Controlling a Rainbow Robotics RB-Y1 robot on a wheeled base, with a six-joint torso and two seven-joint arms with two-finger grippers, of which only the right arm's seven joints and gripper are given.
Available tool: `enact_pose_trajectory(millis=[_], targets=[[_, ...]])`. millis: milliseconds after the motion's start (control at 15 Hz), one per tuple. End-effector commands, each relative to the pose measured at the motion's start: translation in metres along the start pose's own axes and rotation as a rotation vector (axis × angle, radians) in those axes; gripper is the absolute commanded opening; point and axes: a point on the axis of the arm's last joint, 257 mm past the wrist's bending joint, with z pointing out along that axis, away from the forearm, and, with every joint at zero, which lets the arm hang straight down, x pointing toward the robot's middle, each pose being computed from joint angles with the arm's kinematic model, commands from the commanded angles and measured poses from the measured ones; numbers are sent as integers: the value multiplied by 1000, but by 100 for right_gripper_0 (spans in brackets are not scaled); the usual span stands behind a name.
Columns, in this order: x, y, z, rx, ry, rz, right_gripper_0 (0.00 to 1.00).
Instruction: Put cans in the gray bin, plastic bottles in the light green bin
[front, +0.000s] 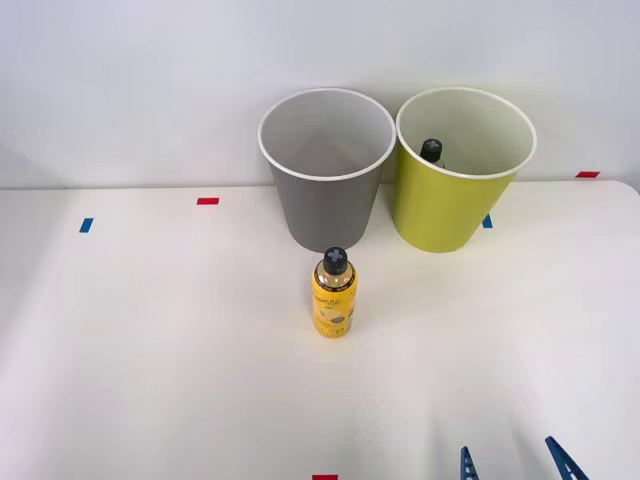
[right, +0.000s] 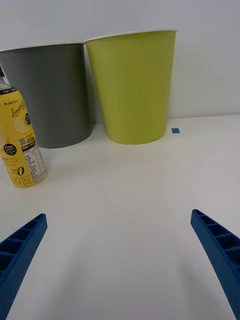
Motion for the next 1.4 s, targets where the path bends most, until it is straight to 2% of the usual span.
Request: enact_pose_trajectory(millis=[67,267,400,600,867,933,1133,1400], targets=[[0,0,0,0,0,0,100],[0,0,0,0,0,0,100],[18,0,-2,-4,34,7,100],[9,4,-3,-5,6,110,100],[-14,50,11,-216,-38,99,100],[-17,56,15,-245,-50,82,100],[-26,78,30,-334,-114,-65,100],[-30,89,55,-344,-145,-130,100]])
